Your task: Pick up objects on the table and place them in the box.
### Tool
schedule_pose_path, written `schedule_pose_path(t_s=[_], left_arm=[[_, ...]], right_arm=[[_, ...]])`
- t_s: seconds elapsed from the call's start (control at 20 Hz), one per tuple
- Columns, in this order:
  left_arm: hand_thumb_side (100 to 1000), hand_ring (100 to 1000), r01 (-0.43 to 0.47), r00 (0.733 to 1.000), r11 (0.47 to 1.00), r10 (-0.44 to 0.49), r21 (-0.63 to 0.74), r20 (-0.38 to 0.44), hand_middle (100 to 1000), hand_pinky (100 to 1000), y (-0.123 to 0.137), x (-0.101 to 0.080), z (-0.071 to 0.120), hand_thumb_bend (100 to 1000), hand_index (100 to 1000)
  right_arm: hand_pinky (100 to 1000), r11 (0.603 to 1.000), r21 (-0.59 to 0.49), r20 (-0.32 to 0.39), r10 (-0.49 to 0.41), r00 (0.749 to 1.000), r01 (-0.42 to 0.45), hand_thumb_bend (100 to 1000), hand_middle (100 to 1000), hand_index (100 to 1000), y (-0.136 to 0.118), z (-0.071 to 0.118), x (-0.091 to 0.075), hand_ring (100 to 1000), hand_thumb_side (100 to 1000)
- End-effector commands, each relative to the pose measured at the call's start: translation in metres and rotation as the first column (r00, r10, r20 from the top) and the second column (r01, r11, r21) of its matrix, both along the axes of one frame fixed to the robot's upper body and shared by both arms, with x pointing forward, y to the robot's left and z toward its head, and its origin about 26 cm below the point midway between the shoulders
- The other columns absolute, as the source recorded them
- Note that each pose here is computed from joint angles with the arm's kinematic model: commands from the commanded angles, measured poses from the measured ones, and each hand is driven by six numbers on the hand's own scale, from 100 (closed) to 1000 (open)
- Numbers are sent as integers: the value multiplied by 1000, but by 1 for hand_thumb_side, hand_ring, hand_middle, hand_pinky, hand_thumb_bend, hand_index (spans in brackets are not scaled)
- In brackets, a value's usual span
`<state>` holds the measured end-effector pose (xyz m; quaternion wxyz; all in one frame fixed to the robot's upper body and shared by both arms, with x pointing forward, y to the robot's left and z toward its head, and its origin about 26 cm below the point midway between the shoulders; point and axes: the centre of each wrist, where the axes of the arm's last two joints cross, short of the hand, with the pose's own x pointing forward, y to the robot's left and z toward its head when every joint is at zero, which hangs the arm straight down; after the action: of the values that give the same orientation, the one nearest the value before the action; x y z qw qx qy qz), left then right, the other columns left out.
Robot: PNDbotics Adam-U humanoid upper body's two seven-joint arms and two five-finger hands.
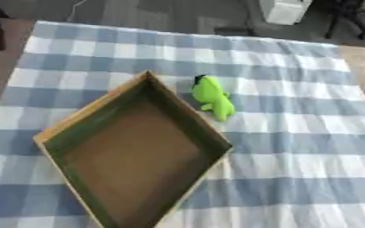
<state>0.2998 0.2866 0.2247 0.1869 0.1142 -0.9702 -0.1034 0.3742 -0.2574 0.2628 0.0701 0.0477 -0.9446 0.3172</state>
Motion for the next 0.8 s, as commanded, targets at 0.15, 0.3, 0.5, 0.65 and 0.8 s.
schedule_pose_path(t_s=[0.15,0.3,0.5,0.65,0.8], left_arm=[[720,639,-7,1000,999,6,32,26,707,149,2,-3,8,528,826],[720,639,-7,1000,999,6,34,26,707,148,2,-3,8,528,826],[719,640,-6,1000,999,5,36,24,707,142,1,-3,8,528,827],[719,640,-4,1000,999,3,37,23,707,143,1,-3,8,528,827],[720,640,-1,1000,999,0,37,24,707,145,0,-3,9,527,827]], right_arm=[[767,991,-114,85,-53,995,63,100,790,744,-12,10,15,729,753],[774,978,-179,129,-82,988,105,100,796,736,-15,10,26,724,763],[783,960,-236,176,-107,978,148,100,799,729,-16,8,38,718,775],[785,949,-267,195,-116,974,167,100,802,731,-12,4,46,719,782],[791,931,-312,214,-123,969,187,100,800,717,-8,3,52,709,801]])
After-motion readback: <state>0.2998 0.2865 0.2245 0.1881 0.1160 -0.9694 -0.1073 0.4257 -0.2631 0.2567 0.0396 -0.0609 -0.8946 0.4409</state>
